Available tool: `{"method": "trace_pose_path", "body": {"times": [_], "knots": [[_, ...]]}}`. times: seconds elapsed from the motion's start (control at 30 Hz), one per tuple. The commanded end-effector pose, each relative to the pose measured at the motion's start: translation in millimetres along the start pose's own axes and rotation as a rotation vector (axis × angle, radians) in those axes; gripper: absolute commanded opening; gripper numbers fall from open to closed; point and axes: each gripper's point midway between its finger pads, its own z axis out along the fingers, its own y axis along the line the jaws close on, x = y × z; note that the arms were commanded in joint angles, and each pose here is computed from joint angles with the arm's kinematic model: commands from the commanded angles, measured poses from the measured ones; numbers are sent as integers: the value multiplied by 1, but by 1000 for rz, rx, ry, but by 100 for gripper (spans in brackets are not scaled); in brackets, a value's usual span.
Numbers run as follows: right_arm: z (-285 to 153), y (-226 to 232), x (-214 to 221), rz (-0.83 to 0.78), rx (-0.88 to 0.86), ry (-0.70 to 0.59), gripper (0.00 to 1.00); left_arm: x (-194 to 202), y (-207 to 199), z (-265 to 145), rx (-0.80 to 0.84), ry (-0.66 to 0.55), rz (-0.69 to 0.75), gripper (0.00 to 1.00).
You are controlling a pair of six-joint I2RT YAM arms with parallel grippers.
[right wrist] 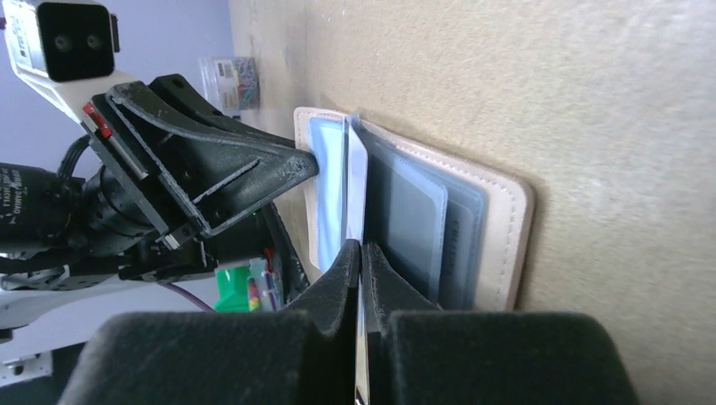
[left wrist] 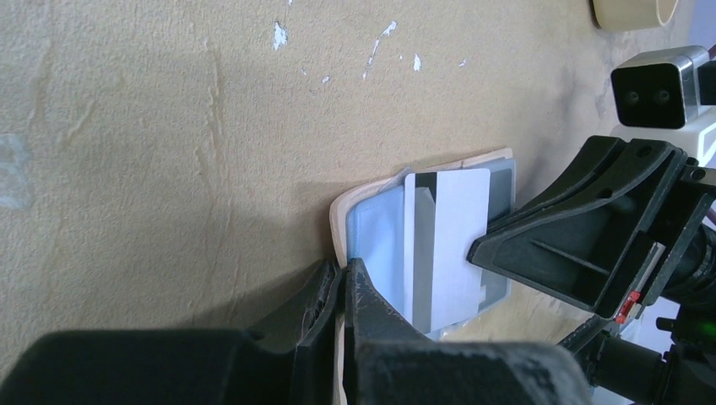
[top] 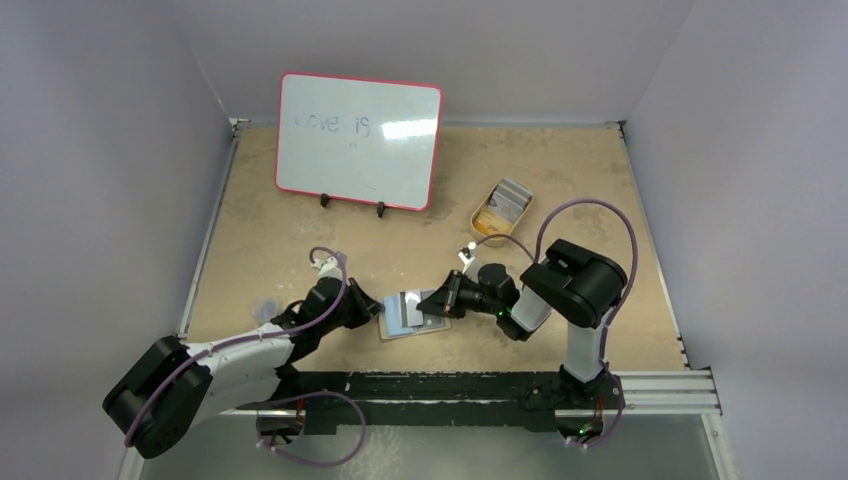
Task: Put the credit cards into the card holder
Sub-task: Insert the credit card into the card holder.
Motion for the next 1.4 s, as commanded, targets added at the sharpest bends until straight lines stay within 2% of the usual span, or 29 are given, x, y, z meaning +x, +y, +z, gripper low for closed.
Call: {"method": "trace_pose_path", "body": {"times": [0.0, 0.33, 0.57, 0.8, 0.97, 1.2, 1.37], "knots": [[6, -9, 8, -69, 91, 38, 0, 0, 1, 1, 3, -10, -15, 0], [5, -9, 13, -130, 167, 78, 0, -3, 1, 0, -2, -19, -14, 0], [-2, -20, 29, -131, 191, 155, 0, -3, 1, -2, 1, -22, -11, 0], [-8, -26, 21, -150, 256, 142, 0, -3, 2, -2, 1, -27, -6, 0], [-9, -31, 18, -202, 313, 182, 0, -4, 0, -2, 6, -25, -3, 0], [7, -27, 13, -244, 309, 213, 0, -3, -4, -2, 22, -20, -7, 0], [7, -21, 7, -263, 342, 208, 31, -4, -4, -3, 22, -20, -6, 0]]}}
